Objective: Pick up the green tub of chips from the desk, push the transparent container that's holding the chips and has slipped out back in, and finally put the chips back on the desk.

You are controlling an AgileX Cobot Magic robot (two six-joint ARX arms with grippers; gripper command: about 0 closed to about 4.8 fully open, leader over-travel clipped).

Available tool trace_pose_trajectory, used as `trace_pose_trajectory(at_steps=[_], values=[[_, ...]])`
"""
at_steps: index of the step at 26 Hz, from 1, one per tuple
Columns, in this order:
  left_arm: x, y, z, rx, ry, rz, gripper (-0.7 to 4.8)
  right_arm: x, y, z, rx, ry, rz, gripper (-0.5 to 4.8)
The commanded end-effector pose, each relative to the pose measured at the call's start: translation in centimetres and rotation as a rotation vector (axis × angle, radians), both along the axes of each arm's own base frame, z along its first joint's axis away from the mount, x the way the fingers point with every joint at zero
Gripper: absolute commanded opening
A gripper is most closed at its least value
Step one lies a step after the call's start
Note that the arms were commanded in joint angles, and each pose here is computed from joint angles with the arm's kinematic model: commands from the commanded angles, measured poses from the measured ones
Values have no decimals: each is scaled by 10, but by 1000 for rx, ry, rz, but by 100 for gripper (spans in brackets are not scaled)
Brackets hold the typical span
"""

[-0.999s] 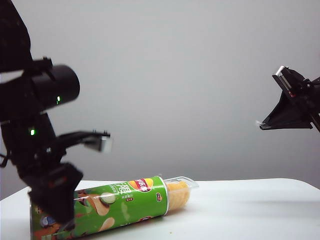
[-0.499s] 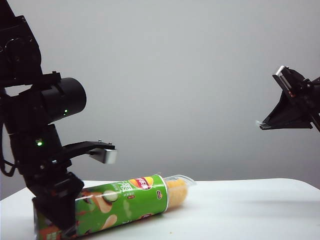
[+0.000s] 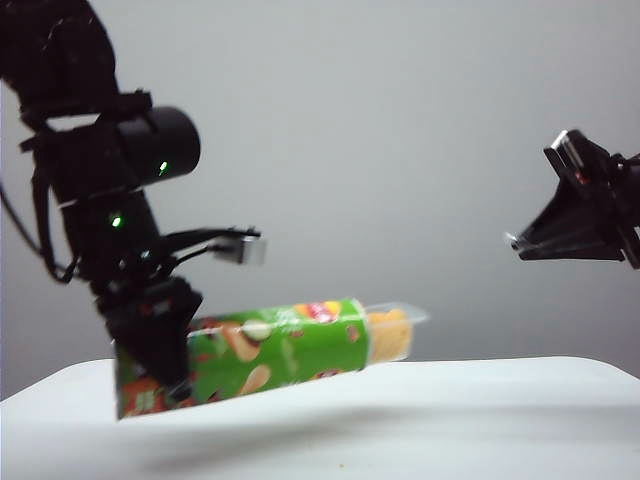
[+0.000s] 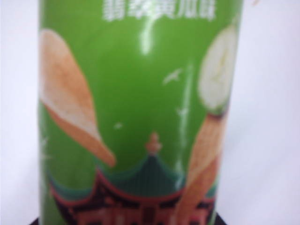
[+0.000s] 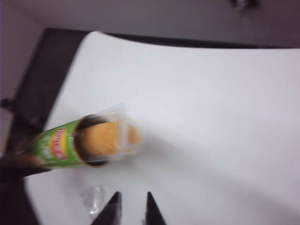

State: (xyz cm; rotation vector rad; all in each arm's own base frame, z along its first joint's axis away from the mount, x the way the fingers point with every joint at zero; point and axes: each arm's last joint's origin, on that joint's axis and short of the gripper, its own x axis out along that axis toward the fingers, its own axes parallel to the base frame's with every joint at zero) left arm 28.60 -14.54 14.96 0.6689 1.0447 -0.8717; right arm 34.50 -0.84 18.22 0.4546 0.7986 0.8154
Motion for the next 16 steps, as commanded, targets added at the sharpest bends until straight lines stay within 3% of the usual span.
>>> trace_pose_trajectory(at_steps=[1, 5, 8, 16], values=[[-3, -10, 12, -27, -23, -100, 290, 0, 2, 5, 99, -21, 73, 120], [-7, -19, 21, -43, -53, -142, 290, -3, 3, 7, 179, 9, 116, 130], [-8, -23, 29, -60, -91, -179, 290, -5, 4, 5, 254, 34, 167, 181], [-10, -23, 39, -139, -97, -192, 290, -2, 4, -18, 266, 137, 151, 180]])
